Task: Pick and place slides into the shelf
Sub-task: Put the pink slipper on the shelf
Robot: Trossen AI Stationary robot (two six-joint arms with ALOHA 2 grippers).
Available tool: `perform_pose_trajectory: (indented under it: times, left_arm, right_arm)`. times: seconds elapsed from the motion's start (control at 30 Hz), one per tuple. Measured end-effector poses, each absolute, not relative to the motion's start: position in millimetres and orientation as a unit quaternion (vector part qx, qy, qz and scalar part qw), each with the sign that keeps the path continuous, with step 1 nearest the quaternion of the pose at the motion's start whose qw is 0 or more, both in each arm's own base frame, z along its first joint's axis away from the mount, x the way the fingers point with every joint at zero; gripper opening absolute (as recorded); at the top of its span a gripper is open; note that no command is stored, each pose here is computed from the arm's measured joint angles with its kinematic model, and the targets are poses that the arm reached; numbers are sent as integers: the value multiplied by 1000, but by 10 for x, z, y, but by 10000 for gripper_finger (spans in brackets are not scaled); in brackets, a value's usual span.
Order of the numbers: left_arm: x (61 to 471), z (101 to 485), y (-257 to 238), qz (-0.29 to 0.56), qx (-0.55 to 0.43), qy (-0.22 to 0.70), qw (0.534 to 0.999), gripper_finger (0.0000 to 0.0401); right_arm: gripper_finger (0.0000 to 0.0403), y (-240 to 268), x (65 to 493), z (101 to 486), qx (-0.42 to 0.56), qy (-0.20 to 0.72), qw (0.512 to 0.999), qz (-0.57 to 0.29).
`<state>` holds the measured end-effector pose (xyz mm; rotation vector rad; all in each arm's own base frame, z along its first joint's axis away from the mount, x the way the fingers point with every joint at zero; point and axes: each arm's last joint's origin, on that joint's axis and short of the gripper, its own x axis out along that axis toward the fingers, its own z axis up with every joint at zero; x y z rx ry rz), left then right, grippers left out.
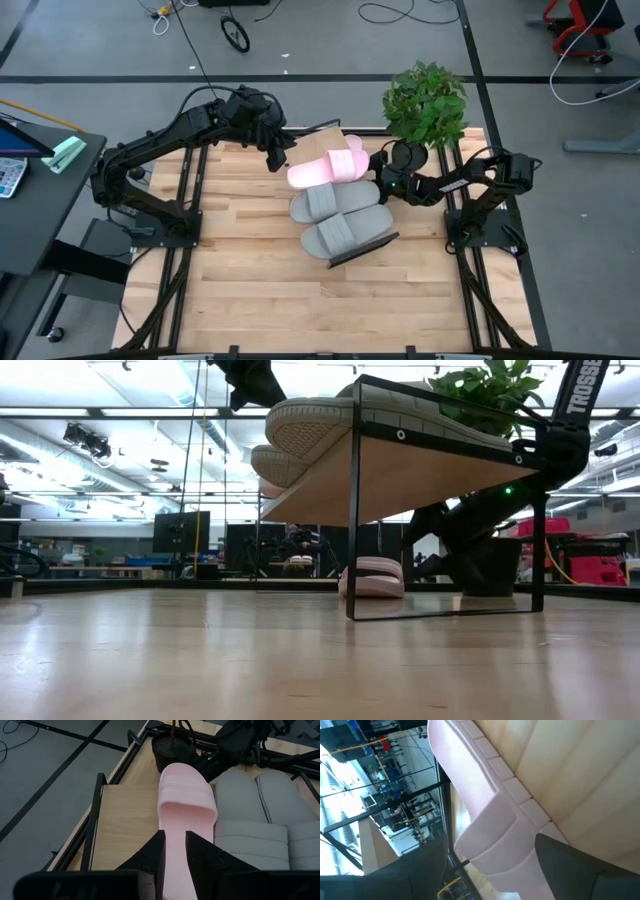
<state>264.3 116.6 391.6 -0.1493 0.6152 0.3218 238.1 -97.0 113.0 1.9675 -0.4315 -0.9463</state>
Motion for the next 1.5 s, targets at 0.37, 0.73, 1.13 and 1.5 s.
perform_pose_trajectory:
  times: [0.37, 0.73, 1.13, 1.5]
  left_arm:
    - [2643, 3916, 1166, 158, -73, 302, 938, 74]
    - [2642, 3914, 1165, 157, -73, 302, 937, 74]
    - [2642, 3915, 1166, 153, -60, 304, 938, 82]
    - [2632, 3913, 1186, 151, -47, 307, 938, 81]
  right_arm:
    - [254, -869, 2412, 1117, 793, -151, 453, -378]
    - [194, -605, 2304, 1088, 780, -134, 452, -411]
    - [197, -165, 1767, 1346, 747, -133, 501, -416]
    - [196, 102, 1210, 1720, 700, -98, 579, -406]
